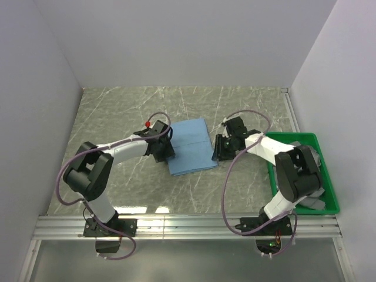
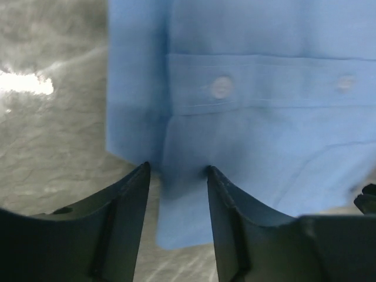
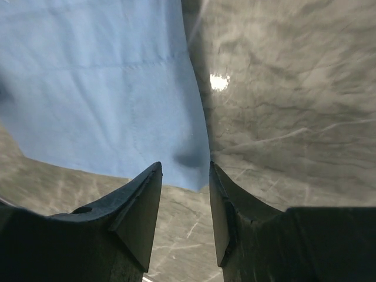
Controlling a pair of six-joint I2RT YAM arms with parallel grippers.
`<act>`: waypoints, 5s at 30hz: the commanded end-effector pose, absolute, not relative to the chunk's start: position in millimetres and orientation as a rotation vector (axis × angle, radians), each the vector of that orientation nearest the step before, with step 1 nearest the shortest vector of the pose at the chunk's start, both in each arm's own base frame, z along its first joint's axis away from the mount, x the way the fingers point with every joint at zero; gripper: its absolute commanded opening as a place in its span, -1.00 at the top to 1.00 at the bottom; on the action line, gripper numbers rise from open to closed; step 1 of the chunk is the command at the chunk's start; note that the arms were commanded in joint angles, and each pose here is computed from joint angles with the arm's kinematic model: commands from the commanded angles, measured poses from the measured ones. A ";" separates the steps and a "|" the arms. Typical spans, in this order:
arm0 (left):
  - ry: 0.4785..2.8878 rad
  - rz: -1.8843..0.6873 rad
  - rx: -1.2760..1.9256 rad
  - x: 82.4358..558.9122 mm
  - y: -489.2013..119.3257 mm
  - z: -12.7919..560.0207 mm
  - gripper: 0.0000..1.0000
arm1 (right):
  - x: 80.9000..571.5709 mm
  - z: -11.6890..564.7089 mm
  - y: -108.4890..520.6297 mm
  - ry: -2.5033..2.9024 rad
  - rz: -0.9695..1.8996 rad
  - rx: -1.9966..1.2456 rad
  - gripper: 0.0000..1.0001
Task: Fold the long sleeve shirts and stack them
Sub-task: Fold the shirt
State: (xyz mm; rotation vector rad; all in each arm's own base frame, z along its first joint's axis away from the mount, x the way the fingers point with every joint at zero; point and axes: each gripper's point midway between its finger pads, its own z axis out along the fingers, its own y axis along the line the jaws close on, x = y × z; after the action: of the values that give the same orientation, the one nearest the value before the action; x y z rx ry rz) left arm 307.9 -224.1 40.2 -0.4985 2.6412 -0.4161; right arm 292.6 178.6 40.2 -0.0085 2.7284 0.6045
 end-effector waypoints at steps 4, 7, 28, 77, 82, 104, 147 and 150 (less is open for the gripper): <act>2.674 -0.339 -0.454 309.0 -221.1 29.4 0.14 | 286.6 28.6 199.5 2.798 0.585 -0.158 0.14; 2.698 -0.239 -0.400 316.3 -210.9 18.0 0.14 | 276.6 25.9 217.1 2.826 0.631 -0.230 0.23; 2.270 -0.223 -0.702 418.3 -113.0 143.0 -0.93 | 303.0 117.1 316.5 2.503 0.722 -0.442 -0.13; 2.380 0.097 -0.508 416.3 -67.6 122.9 -0.91 | 340.4 110.0 235.4 2.452 0.795 0.076 -0.17; 2.315 0.001 -0.115 377.0 -152.2 159.7 -0.93 | 340.9 127.5 184.2 2.382 0.572 0.151 -0.60; 2.243 0.237 0.882 284.4 -307.3 59.7 -0.41 | 309.7 137.5 105.0 2.215 0.544 0.434 -0.93; 2.318 -0.067 0.679 288.5 -306.9 80.9 0.99 | 364.7 81.4 221.0 2.179 1.292 0.749 -0.93; 2.325 -0.096 0.670 287.5 -310.6 83.4 0.99 | 367.5 72.3 246.1 2.200 1.349 0.746 -0.93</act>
State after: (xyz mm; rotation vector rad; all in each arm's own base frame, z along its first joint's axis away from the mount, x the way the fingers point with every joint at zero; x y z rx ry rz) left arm 288.5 -299.4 62.8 0.7186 2.3442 0.0157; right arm 350.0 221.1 55.2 0.7760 2.2765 1.2376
